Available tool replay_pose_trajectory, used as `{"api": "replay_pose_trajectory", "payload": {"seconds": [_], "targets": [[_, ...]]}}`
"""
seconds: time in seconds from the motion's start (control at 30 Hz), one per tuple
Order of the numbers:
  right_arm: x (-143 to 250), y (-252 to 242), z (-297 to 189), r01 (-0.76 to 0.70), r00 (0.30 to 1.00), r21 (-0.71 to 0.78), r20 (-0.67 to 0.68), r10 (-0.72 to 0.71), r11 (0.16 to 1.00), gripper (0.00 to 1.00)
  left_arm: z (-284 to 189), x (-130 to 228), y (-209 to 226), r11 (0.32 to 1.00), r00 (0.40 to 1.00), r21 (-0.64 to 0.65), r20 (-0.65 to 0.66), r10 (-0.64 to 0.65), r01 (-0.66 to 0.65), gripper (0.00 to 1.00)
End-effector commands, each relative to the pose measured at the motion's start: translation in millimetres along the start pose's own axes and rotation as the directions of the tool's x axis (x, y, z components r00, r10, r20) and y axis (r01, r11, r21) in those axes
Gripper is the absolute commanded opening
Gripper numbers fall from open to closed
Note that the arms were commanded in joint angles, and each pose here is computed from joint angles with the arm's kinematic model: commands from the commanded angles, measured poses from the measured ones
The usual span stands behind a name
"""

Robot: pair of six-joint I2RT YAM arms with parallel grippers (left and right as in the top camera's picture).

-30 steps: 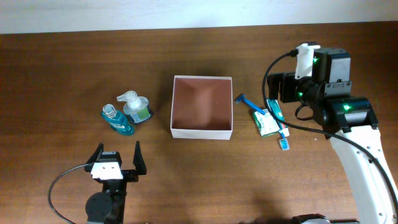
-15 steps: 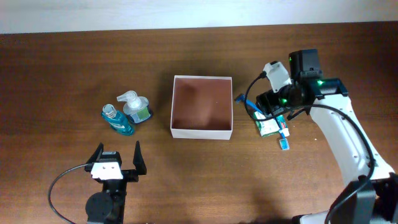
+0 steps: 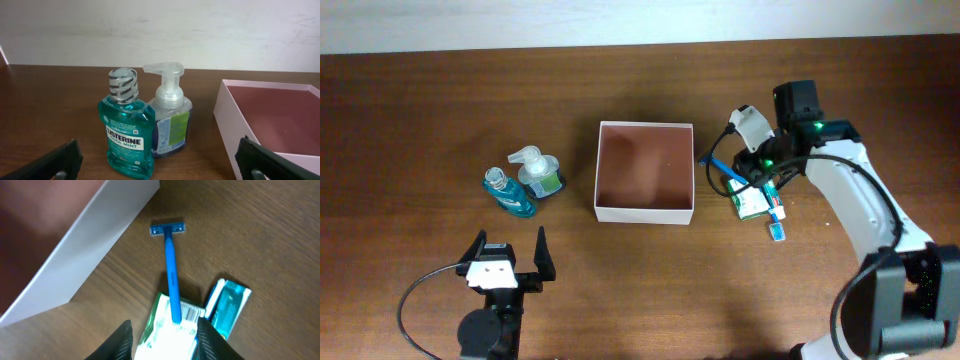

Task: Pack container
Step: 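Move the right gripper over the blue razor beside the box, then lower the right gripper and close it on the razor handle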

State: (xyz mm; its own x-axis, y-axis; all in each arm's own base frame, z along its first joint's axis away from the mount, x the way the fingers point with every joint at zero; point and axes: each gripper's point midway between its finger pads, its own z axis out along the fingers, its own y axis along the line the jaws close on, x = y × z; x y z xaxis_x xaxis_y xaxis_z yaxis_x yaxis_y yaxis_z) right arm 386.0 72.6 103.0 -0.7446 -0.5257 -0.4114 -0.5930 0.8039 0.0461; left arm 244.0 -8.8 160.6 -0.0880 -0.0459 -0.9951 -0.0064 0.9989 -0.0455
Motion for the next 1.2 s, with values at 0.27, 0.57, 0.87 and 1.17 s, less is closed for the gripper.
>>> {"api": "replay_pose_trajectory", "payload": {"seconds": [0.27,0.57,0.87,1.17], "targets": [[-23.5,9.1,31.4,0.080,0.996,-0.020,0.041,-0.079,0.997,0.35,0.4,1.9,-0.3,1.000,1.000,0.005,0.001,-0.003,0.003,0.99],[-10.8,-1.6,45.7,0.070,0.997,0.019,-0.025,-0.069,0.997,0.36,0.4,1.9,-0.3,1.000,1.000,0.005,0.001,-0.003,0.003,0.99],[-17.0,-5.4,48.1,0.076,0.997,0.033,-0.002,-0.076,0.997,0.37,0.4,1.9,-0.3,1.000,1.000,0.005,0.001,-0.003,0.003,0.99],[-8.8,-6.4,64.2,0.068,0.997,0.018,-0.035,-0.067,0.998,0.43,0.4,1.9,-0.3,1.000,1.000,0.005,0.001,-0.003,0.003,1.00]]}}
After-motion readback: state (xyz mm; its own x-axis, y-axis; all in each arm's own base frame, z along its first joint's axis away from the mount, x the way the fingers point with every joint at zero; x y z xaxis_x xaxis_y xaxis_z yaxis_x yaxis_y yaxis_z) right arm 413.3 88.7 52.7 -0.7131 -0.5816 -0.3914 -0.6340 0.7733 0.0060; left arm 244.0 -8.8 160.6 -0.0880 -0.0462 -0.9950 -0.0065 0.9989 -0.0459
